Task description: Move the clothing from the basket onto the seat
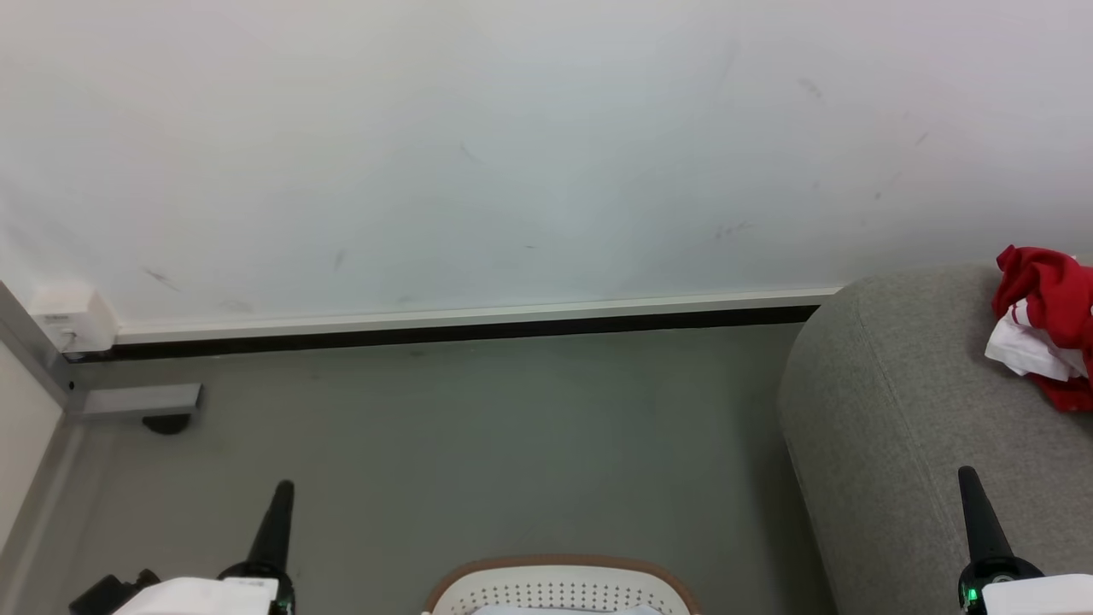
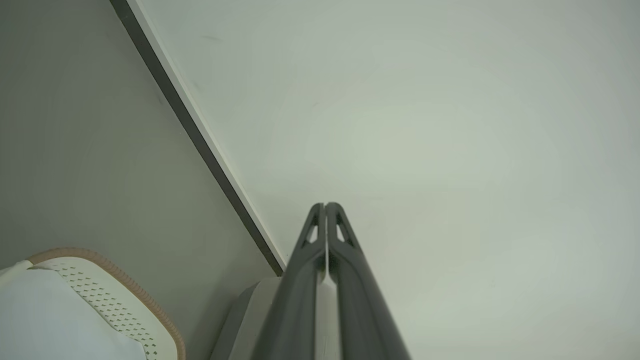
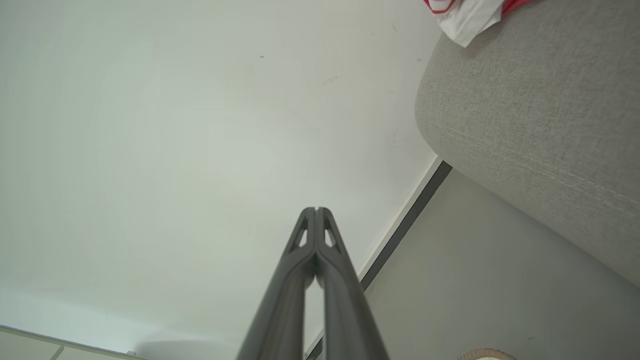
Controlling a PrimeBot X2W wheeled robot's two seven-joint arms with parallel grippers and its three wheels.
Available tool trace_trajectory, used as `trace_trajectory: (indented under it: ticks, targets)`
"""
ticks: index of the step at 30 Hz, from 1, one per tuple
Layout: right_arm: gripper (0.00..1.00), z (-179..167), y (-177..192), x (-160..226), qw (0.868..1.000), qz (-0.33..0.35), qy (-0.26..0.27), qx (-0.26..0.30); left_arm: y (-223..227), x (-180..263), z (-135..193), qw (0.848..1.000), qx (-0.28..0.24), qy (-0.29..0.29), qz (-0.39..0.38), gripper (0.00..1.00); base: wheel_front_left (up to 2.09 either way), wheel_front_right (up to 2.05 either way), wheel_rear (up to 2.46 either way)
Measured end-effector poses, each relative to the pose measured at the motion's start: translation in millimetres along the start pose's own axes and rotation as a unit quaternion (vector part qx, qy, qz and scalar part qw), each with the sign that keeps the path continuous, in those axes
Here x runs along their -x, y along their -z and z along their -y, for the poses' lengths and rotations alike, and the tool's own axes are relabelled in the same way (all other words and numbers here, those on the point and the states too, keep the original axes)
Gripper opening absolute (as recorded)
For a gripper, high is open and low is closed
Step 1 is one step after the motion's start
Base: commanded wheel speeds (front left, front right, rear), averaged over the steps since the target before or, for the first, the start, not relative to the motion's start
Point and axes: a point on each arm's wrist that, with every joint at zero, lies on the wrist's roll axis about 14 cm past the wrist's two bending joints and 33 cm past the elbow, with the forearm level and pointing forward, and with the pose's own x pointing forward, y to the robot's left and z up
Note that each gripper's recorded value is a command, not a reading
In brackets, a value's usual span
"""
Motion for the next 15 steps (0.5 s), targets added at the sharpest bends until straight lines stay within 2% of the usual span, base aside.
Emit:
trace_trajectory:
  ticks: [15]
  targets:
    - [0.0, -5.6, -0.4, -7.3, 0.998, -0.005, -0.006, -0.063, -9.9, -1.0, 5.4, 0.998, 0.061, 0.014, 0.008, 0.0, 0.0, 0.0, 0.0]
